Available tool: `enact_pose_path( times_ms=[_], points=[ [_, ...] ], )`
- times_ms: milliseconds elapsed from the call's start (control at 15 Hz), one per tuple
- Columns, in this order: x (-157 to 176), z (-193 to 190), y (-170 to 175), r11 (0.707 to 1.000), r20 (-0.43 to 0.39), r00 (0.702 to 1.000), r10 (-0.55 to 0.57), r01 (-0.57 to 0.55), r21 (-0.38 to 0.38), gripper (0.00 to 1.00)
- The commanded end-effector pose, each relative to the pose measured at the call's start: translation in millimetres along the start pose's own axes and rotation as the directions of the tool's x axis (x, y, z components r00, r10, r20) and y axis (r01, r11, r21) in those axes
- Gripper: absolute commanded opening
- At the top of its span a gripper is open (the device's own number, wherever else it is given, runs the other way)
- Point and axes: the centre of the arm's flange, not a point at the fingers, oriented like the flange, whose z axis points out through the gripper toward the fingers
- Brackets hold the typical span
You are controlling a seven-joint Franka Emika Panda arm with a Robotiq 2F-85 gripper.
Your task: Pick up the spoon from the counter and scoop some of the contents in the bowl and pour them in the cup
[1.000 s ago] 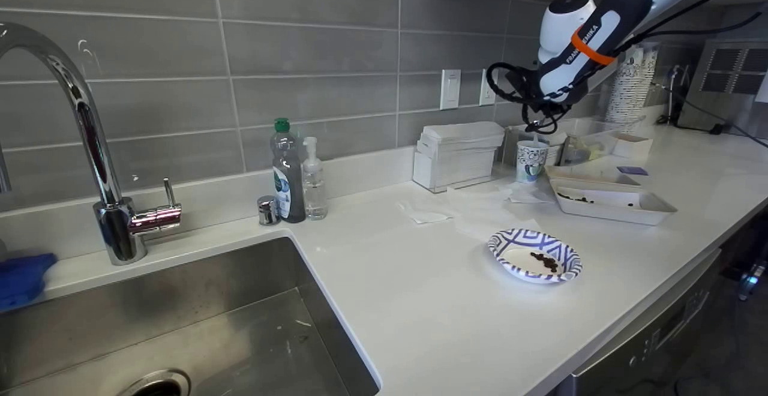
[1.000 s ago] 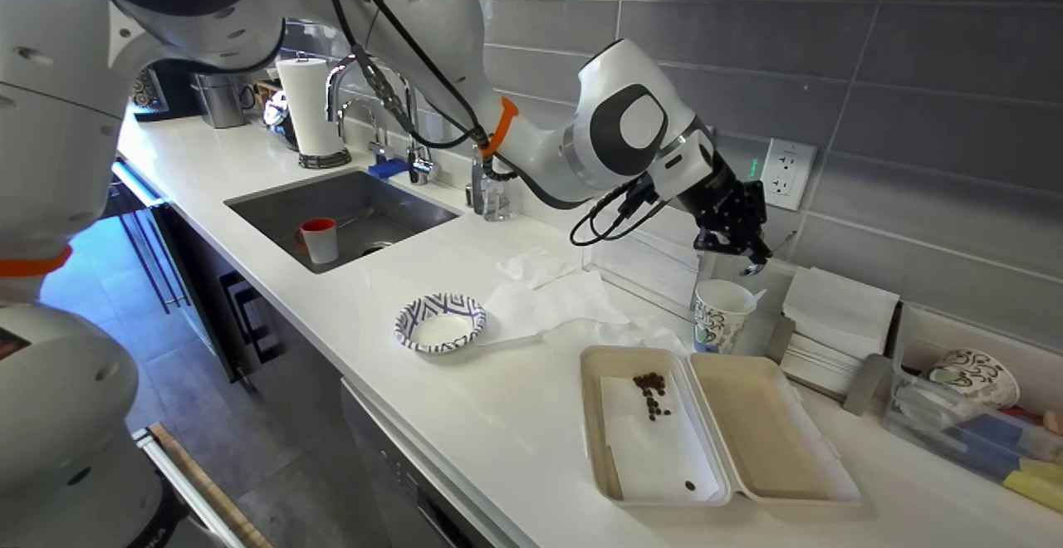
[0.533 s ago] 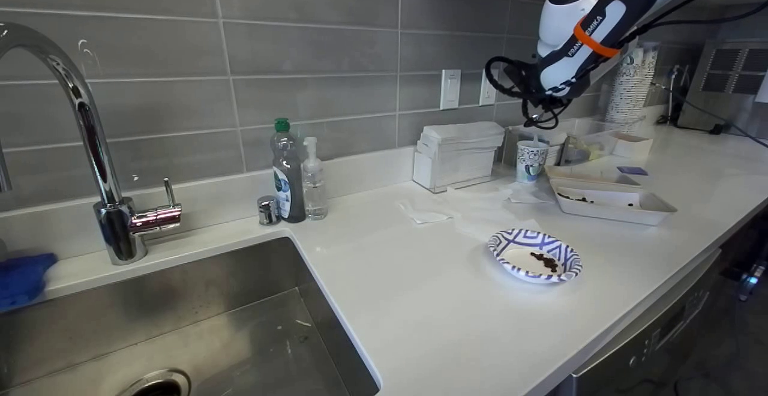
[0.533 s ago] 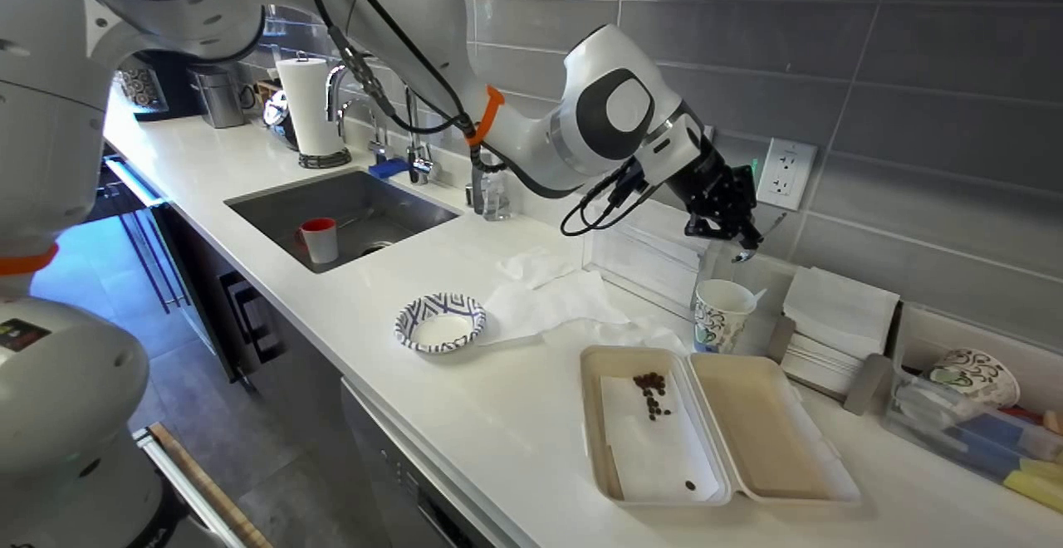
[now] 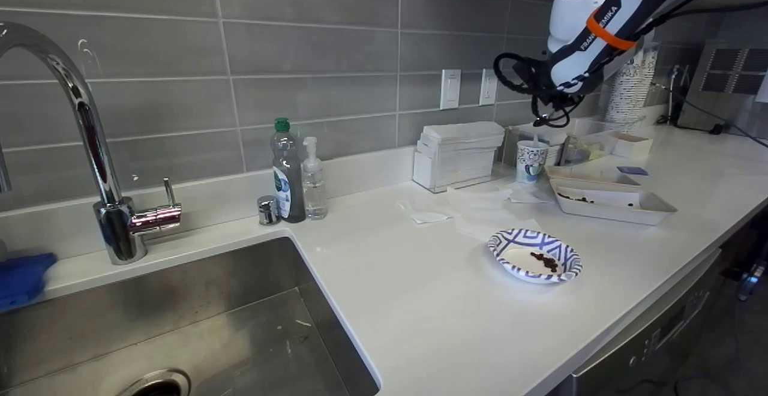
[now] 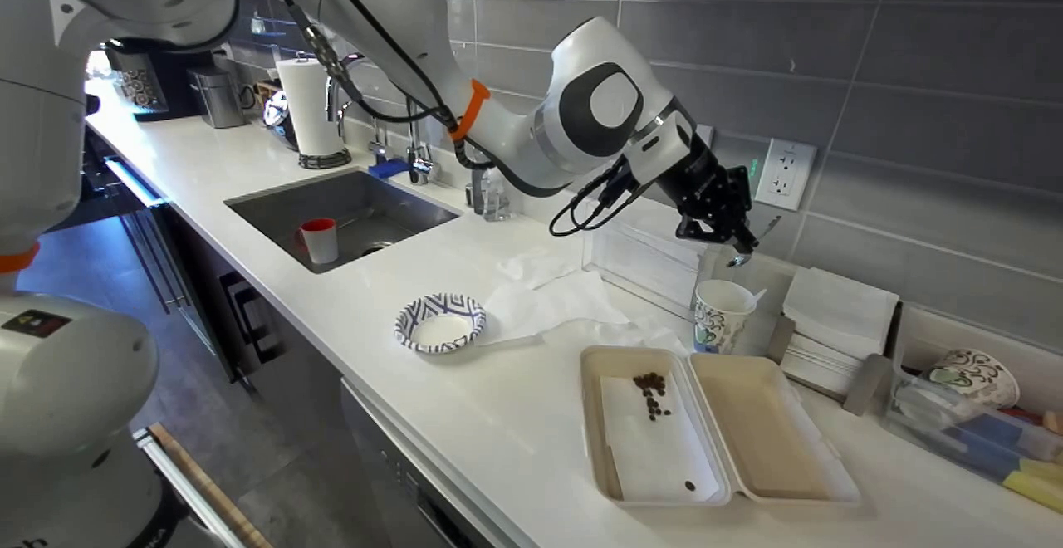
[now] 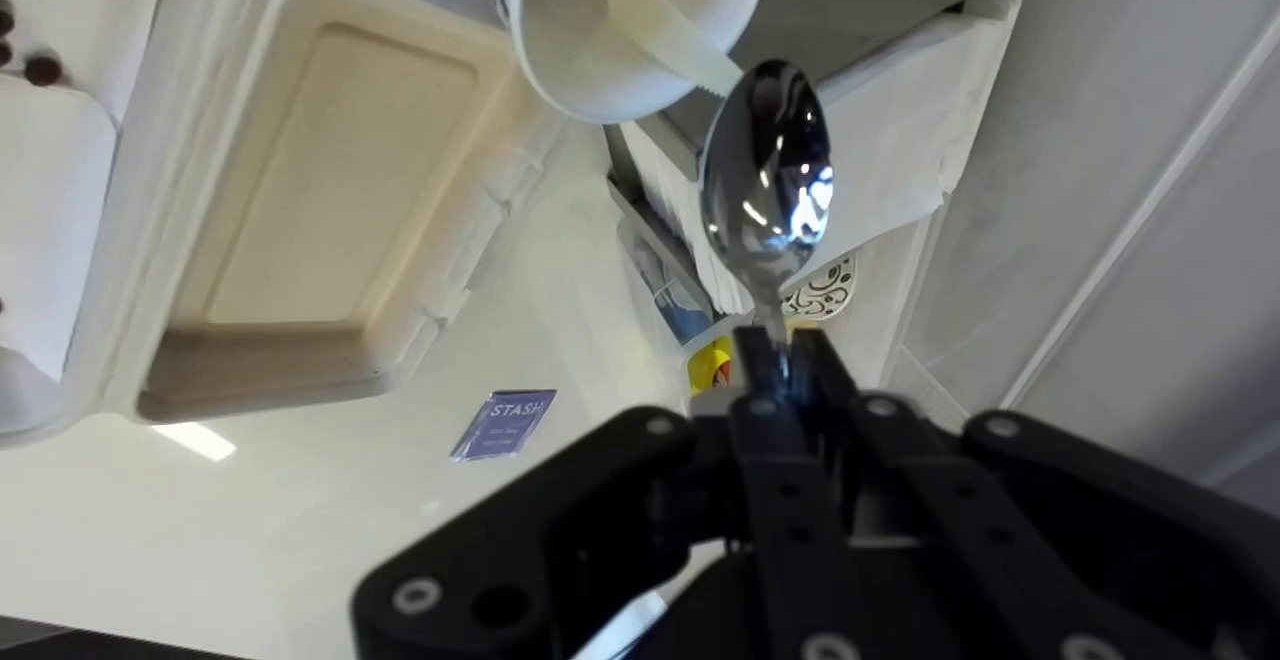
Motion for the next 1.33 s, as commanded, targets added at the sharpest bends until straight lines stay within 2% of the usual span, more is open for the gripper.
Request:
enact_pose_path(
  times_ms=[0, 400, 733, 1067, 1267],
  points=[
    [11, -24, 19, 0.999, 0.025, 0.999, 0.033, -0.033, -0.003, 0.02],
    [3, -38, 20, 0.996, 0.153, 0.988, 0.037, -0.049, 0.077, 0.02],
    [-18, -42, 26, 0.994, 0.266, 0.964, 0.009, -0.037, 0.099, 0.02],
    [-36, -42, 35, 0.997, 0.388, 0.921, -0.017, -0.016, 0.081, 0.02],
    [-50, -45, 38, 0.997, 0.476, 0.878, -0.048, 0.012, 0.078, 0.02]
  ],
)
